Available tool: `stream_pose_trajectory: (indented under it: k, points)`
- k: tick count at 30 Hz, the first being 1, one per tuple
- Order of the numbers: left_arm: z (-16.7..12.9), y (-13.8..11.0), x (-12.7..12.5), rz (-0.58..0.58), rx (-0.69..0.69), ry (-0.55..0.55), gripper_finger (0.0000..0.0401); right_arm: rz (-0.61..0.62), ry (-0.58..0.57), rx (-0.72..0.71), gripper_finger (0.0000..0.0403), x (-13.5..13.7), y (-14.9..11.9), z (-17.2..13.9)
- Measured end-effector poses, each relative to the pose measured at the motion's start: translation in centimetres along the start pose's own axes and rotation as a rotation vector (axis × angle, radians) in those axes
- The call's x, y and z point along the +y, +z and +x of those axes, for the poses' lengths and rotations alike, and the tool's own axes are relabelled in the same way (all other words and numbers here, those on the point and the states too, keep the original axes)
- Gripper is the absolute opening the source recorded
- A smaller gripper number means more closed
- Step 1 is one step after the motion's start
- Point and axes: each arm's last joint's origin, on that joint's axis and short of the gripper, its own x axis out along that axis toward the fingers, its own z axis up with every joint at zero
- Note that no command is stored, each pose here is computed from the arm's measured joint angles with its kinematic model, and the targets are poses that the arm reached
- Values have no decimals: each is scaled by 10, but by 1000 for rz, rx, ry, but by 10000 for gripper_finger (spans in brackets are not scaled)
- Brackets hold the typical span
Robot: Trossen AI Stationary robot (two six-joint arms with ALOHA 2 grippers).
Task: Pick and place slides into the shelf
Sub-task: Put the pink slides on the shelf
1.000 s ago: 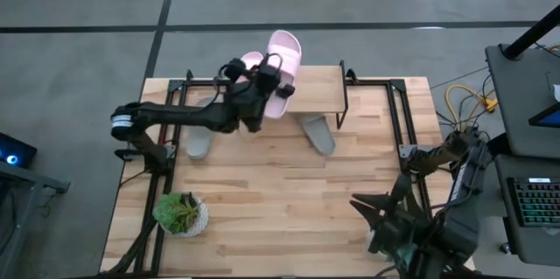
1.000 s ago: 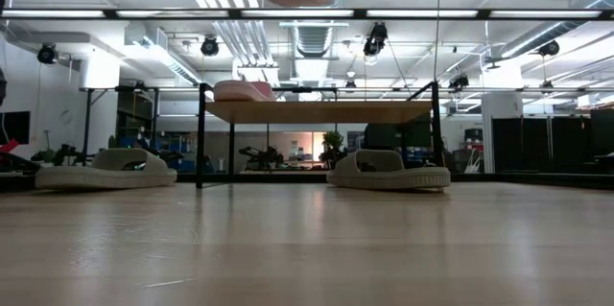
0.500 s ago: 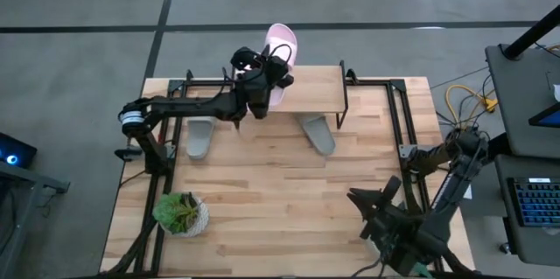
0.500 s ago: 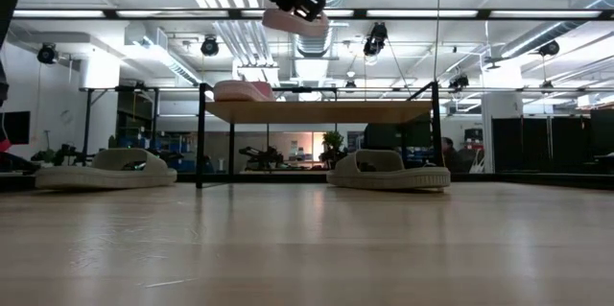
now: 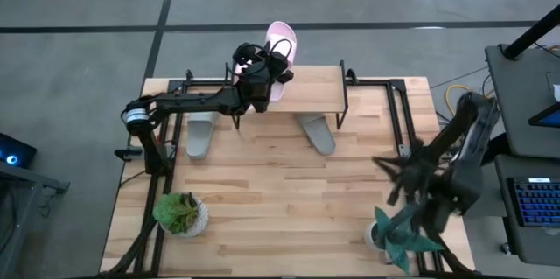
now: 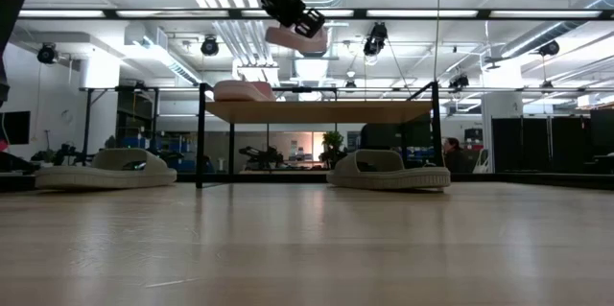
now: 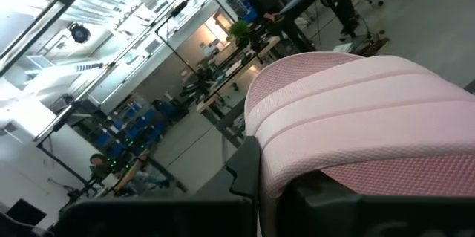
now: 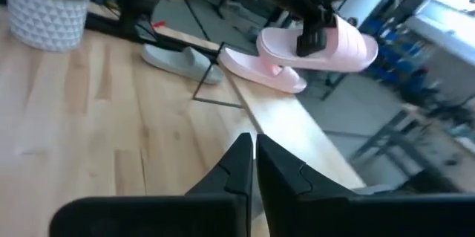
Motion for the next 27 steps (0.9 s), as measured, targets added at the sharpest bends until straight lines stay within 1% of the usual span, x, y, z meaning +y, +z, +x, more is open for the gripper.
stream_pose_trajectory:
  k: [2, 4, 8, 13, 16, 18, 20, 22, 27]
  points:
    - [0, 0, 1, -3, -13, -11, 0, 44, 17, -3, 9, -17, -7, 0]
    - [0, 1, 1, -9, -20, -15, 0, 54, 21, -23, 9, -34, -14, 0]
    - [1, 0, 1, -22, -17, -12, 0, 132, -11, -120, 8, -68, -30, 0]
    - [1, -1, 1, -49, -17, -15, 0, 230, 20, -141, 8, -104, -52, 1]
    - [1, -1, 1, -55, -17, -15, 0, 253, 77, -168, 8, -117, -58, 0]
    - [1, -1, 1, -56, -17, -15, 0, 250, 142, -184, 8, -122, -58, -1]
    - [1, -1, 1, -56, -17, -15, 0, 234, 217, -206, 8, -125, -55, -3]
    - [1, -1, 1, -56, -16, -15, 0, 242, 271, -238, 8, -129, -50, -6]
    - [1, -2, 0, -93, -18, -24, 0, 232, 356, -302, 8, -138, -41, -9]
